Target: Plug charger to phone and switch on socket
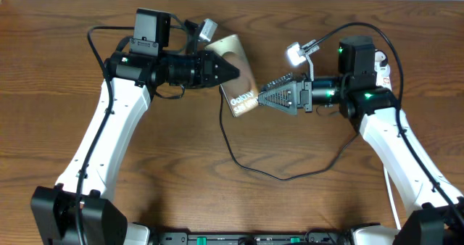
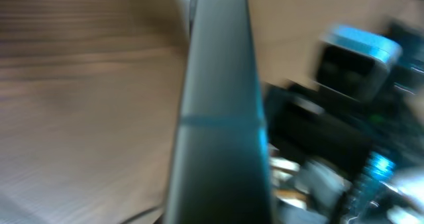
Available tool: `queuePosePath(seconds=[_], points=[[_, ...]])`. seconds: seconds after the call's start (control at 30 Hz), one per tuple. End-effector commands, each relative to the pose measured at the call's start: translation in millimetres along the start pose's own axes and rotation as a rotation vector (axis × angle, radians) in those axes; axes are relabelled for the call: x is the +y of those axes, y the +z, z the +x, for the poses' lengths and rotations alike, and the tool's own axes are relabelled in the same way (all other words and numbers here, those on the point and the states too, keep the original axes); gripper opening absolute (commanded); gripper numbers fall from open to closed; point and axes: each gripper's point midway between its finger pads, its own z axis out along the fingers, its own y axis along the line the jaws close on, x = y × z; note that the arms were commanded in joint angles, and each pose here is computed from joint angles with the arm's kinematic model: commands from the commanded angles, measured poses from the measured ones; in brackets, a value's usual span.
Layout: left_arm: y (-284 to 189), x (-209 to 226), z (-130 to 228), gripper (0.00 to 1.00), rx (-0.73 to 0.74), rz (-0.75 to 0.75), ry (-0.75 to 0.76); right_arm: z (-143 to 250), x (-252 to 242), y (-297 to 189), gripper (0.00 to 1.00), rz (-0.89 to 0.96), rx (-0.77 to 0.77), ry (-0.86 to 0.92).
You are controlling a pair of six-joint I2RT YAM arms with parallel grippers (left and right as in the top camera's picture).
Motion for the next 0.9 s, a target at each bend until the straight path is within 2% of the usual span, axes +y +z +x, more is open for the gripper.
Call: queuePosePath(seconds=[0.0, 0.1, 0.17, 0.33, 0.47, 0.53, 0.67, 0.87], points=[[-18.1, 76.4, -14.3, 0.07, -0.107, -0.425, -0.027, 8.3, -67.0, -14.3, 0.77, 0.421, 0.005, -0.054], [-31.2, 104.9, -12.7, 0.07, -0.136, -0.591, -0.095, 32.7, -108.4, -29.1, 0.75, 0.741, 0.085, -0.006], [-33.9, 113.0, -9.7, 0.07, -0.135, -0.629, -0.130, 39.4, -114.2, -28.7, 0.75, 0.819, 0.117, -0.015], [-37.9, 127.2, 1.1, 0.07, -0.104, -0.668, -0.203, 42.7, -104.5, -10.6, 0.74, 0.837, 0.140, -0.025], [-55.0, 162.5, 29.0, 0.07, -0.021, -0.873, -0.280, 46.7, -100.8, -2.4, 0.75, 0.843, 0.163, -0.046], [-56.2, 176.7, 44.8, 0.07, 0.049, -0.931, -0.318, 47.9, -103.0, -3.9, 0.75, 0.870, 0.169, -0.053], [-41.5, 206.9, 62.6, 0.08, 0.161, -0.961, -0.372, 49.2, -106.8, -7.2, 0.75, 0.901, 0.174, -0.052], [-25.9, 233.2, 66.7, 0.07, 0.199, -0.971, -0.397, 60.8, -117.0, -0.6, 0.75, 0.903, 0.223, -0.024]])
